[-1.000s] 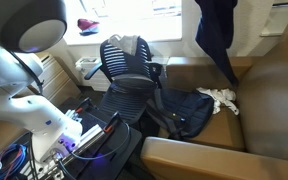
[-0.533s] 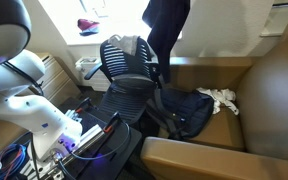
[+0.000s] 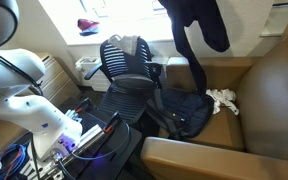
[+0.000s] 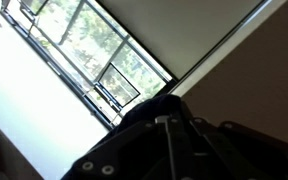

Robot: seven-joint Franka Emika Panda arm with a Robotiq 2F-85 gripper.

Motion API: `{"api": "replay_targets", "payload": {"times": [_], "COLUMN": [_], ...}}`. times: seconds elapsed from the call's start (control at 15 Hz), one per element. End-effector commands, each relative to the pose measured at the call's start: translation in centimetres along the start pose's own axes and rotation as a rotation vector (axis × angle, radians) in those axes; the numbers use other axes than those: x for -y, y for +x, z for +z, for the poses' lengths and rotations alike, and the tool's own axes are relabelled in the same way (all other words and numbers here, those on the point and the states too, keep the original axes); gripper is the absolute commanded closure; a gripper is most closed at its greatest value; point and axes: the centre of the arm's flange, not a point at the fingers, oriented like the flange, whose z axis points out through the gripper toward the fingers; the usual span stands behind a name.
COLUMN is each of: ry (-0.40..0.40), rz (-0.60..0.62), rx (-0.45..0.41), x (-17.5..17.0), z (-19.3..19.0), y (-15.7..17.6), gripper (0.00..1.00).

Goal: Take the black sweater on the sofa and place it on the black chair

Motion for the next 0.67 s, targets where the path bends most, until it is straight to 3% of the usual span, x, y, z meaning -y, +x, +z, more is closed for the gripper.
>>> {"api": "replay_targets", "payload": {"times": [0.0, 0.33, 0.6], "ry": [-0.166, -0.359, -0.458], "rz": [-0.069, -0.189, -0.303], "rx": [-0.083, -0.173, -0.064], "x": [-1.9, -2.1, -1.9], "z": [0.8, 1.4, 2.4], "y": [-4.1, -7.8, -15.0], "gripper": [0.99, 0.99, 0.99]}}
